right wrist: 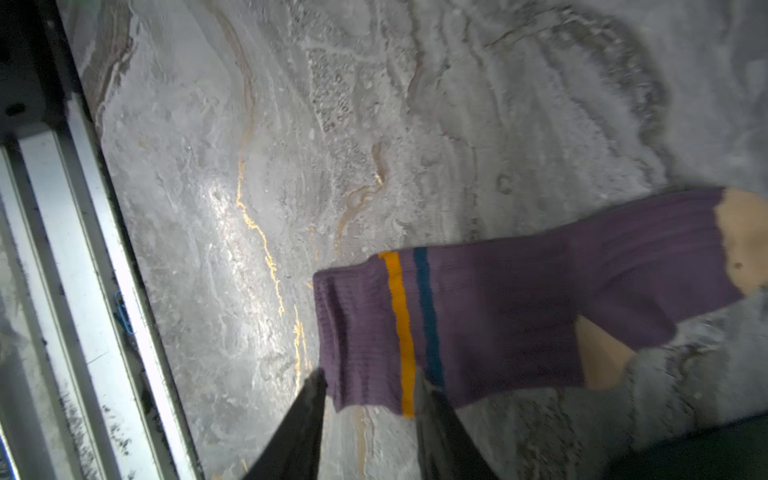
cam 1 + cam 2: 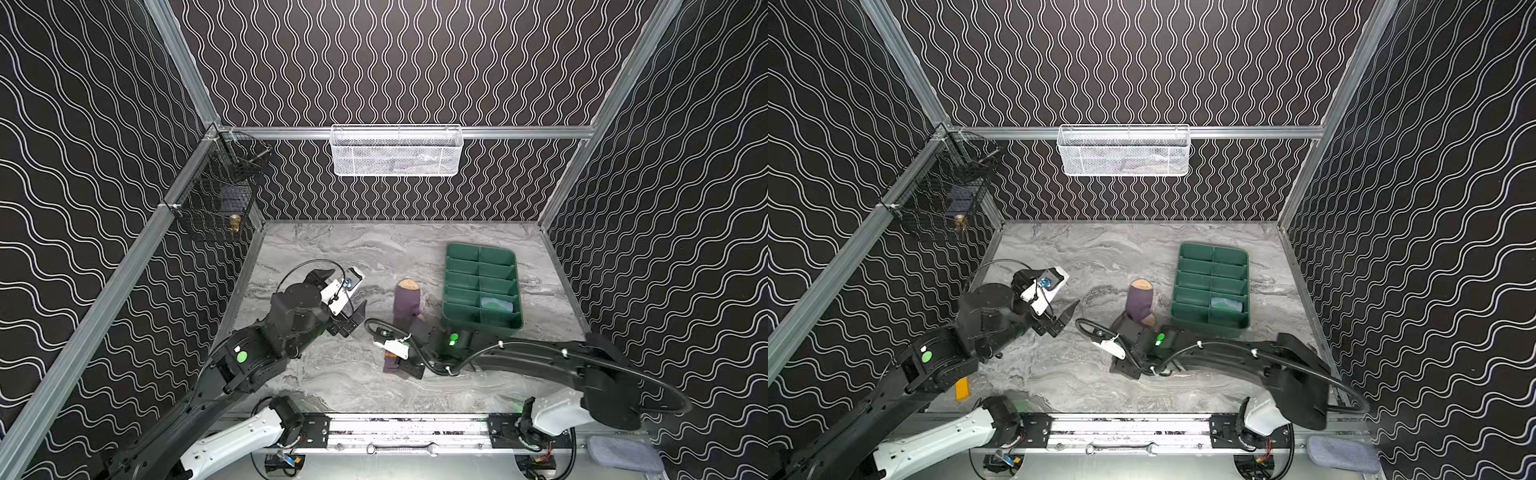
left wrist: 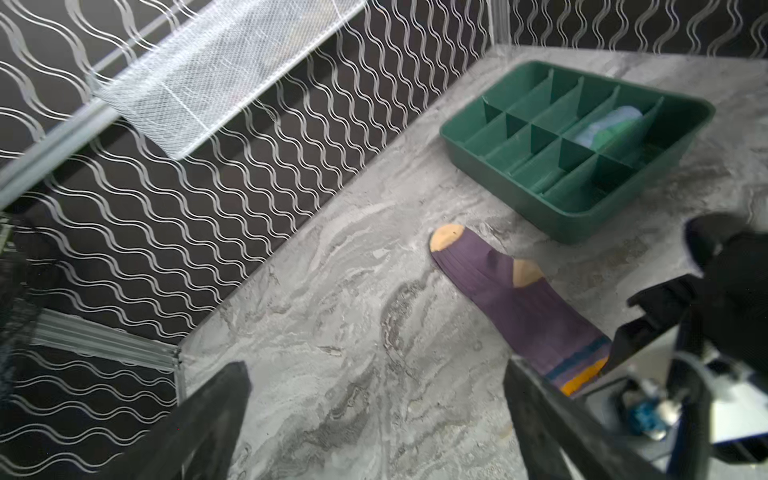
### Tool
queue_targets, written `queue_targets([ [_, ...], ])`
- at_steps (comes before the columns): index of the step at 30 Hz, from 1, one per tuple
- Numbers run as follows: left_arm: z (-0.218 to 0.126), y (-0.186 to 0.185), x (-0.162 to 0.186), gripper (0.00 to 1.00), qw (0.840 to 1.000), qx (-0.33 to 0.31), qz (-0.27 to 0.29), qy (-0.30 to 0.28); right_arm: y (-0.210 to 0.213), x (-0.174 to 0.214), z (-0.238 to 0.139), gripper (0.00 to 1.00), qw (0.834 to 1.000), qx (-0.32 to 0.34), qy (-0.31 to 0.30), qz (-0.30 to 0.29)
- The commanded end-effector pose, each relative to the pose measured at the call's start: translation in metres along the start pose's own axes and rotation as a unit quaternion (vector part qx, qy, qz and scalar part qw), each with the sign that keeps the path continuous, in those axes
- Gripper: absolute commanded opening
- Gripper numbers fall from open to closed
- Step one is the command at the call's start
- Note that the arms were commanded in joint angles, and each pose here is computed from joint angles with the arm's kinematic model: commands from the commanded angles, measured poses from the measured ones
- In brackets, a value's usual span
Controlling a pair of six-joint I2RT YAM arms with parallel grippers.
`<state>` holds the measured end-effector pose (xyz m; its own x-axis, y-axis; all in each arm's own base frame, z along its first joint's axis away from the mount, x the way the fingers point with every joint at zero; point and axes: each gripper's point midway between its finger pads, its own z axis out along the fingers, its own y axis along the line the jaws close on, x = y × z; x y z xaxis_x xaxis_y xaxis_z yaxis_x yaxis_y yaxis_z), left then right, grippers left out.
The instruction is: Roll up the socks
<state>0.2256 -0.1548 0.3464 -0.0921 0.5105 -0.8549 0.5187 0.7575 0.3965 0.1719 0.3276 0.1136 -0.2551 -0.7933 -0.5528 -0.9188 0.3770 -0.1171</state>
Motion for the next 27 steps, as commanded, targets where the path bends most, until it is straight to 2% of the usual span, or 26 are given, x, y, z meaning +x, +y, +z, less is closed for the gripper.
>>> queue_targets([
  [1, -0.007, 0.020, -0.018, 0.99, 0.998, -0.046, -0.010, -0.035, -0.027, -0.016, -0.016, 0.86, 0.997, 0.036, -0.043, 0.054],
  [2, -0.008, 0.024, -0.019, 0.99, 0.998, -0.056, -0.015, -0.037, -0.035, -0.025, -0.021, 0.91, 0.994, 0.037, -0.059, 0.081],
  [6, -0.005, 0.034, -0.016, 0.99, 0.995, -0.086, -0.038, -0.023, -0.073, -0.058, -0.025, 0.90, 0.969, 0.010, -0.092, 0.227],
  [9, 0.002, 0.029, -0.010, 0.99, 0.996, -0.082, -0.039, -0.006, -0.101, -0.065, -0.009, 0.90, 0.943, 0.006, -0.084, 0.323],
  [12, 0.006, 0.026, -0.006, 0.99, 0.996, -0.079, -0.041, -0.001, -0.114, -0.065, 0.017, 0.90, 0.923, -0.014, -0.061, 0.379],
  [18, 0.009, 0.022, -0.004, 0.99, 0.996, -0.070, -0.048, 0.000, -0.104, -0.028, 0.070, 0.87, 0.915, -0.015, 0.041, 0.401],
  [27, 0.027, 0.011, 0.006, 0.99, 0.997, -0.062, -0.038, 0.021, -0.048, 0.014, 0.074, 0.88, 0.917, -0.051, 0.099, 0.382],
])
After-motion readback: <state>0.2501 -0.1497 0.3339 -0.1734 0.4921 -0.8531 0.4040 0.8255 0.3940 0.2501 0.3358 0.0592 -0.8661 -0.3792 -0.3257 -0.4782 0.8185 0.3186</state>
